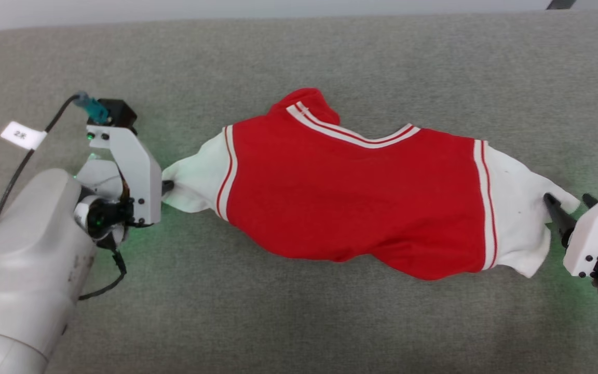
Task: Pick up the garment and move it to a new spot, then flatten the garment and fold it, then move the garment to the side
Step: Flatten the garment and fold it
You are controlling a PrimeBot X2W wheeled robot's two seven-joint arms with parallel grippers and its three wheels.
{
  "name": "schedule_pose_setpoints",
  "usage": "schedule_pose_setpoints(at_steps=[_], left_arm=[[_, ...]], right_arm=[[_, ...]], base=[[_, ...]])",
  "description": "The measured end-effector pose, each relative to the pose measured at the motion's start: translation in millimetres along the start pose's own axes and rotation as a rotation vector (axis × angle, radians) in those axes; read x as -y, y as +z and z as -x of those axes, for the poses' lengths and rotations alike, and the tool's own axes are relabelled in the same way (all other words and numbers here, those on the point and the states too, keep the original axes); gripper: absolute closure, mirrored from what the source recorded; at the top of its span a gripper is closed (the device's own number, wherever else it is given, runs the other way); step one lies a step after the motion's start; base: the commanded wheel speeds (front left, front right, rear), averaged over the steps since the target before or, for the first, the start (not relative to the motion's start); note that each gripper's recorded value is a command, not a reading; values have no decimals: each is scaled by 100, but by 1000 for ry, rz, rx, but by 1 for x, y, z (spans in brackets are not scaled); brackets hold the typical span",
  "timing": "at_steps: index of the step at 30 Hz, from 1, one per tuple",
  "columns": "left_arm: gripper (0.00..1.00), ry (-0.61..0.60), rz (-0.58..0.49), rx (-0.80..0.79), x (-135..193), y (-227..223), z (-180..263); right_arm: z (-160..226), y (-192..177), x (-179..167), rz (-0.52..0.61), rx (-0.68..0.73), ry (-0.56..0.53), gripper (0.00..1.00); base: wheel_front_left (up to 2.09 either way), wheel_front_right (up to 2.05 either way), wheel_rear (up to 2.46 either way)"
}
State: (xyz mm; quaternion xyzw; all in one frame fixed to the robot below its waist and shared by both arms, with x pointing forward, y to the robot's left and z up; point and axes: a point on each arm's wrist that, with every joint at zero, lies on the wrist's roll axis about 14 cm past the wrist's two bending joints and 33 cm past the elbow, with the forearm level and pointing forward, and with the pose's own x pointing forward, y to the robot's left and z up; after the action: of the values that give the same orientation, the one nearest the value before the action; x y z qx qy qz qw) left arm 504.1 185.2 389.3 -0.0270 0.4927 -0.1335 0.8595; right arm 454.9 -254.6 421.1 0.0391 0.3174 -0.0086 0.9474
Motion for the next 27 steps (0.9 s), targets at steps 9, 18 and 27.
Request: schedule_pose_setpoints(at_steps=[9, 18, 27], left_arm=[[100, -5, 16, 11, -2, -1, 0], [100, 12, 23, 98, -6, 18, 21], [100, 17, -88, 447, 19, 122, 119]], right_arm=[[-24, -27, -4, -40, -226, 21, 69], [-21, 13, -28, -68, -134, 93, 100], [39, 166, -86, -3, 308, 261, 100]], base=[[0, 0, 0], [0, 0, 0], [0, 0, 0]])
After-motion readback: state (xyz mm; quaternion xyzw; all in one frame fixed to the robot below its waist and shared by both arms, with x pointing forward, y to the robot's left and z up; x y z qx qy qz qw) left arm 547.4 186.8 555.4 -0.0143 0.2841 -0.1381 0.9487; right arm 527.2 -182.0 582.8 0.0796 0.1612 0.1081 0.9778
